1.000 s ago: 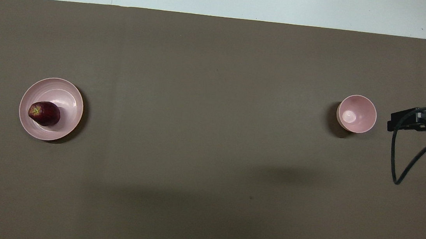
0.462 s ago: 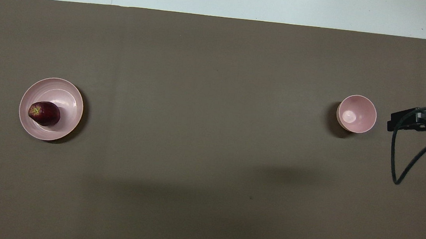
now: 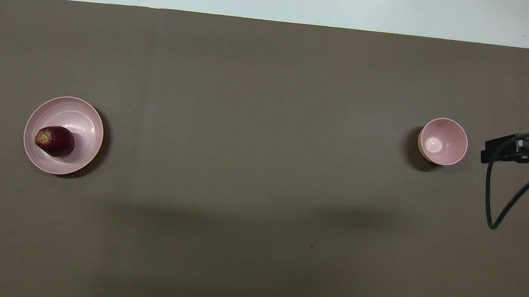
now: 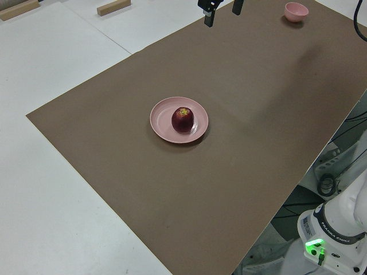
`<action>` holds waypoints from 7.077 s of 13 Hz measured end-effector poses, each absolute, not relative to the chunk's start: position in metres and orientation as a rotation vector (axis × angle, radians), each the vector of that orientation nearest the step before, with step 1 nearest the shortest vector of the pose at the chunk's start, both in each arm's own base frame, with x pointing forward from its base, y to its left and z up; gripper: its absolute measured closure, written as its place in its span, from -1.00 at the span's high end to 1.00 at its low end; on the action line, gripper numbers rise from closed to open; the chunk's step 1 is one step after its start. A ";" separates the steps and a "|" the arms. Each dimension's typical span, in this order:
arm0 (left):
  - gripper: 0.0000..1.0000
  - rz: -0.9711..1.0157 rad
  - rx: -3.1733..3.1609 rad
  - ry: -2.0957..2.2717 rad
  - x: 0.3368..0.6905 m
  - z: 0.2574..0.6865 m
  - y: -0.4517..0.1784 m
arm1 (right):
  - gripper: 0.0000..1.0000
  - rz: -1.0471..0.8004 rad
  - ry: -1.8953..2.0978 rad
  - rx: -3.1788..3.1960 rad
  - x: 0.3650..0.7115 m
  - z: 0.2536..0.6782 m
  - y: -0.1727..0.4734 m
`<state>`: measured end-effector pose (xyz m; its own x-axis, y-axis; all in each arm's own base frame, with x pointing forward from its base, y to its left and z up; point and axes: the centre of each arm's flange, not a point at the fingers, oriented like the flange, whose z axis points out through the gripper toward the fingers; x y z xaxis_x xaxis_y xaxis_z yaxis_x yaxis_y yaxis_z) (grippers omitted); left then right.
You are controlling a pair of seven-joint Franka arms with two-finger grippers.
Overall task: Move apple from plate to bowl
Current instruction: 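Reach the left gripper down to the red apple on the plate, then close the left gripper on the red apple, then lift the apple with the left gripper while the right gripper approaches, then close the right gripper on the apple held by the left gripper, then open the left gripper while the right gripper pulls the apple away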
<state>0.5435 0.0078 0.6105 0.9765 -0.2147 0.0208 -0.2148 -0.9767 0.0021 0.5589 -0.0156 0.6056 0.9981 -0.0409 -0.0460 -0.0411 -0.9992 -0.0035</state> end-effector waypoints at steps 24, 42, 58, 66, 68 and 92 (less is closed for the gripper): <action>0.54 0.044 3.119 -0.447 0.547 0.342 0.057 | 1.00 0.081 0.080 -3.135 0.558 0.605 -0.021; 0.54 0.241 2.618 -0.005 0.539 0.430 -0.089 | 1.00 0.559 1.001 -2.526 0.589 0.487 0.047; 0.54 0.172 1.996 0.414 0.500 0.445 -0.249 | 1.00 0.749 1.467 -1.651 0.601 0.415 0.219; 0.54 0.250 1.986 0.425 0.506 0.461 -0.273 | 1.00 0.812 1.439 -1.592 0.589 0.418 0.257; 0.54 0.249 1.984 0.424 0.507 0.461 -0.274 | 1.00 0.802 1.446 -1.574 0.590 0.419 0.260; 1.00 0.259 1.997 0.432 0.502 0.463 -0.282 | 0.59 0.554 1.446 -1.814 0.609 0.425 0.210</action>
<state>0.5018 -0.2823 0.4625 0.9121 0.4098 -0.0058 0.1875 -0.4046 0.8951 0.6085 0.2103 0.4254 0.2719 -0.6371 -0.7212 -0.9559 -0.0922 -0.2790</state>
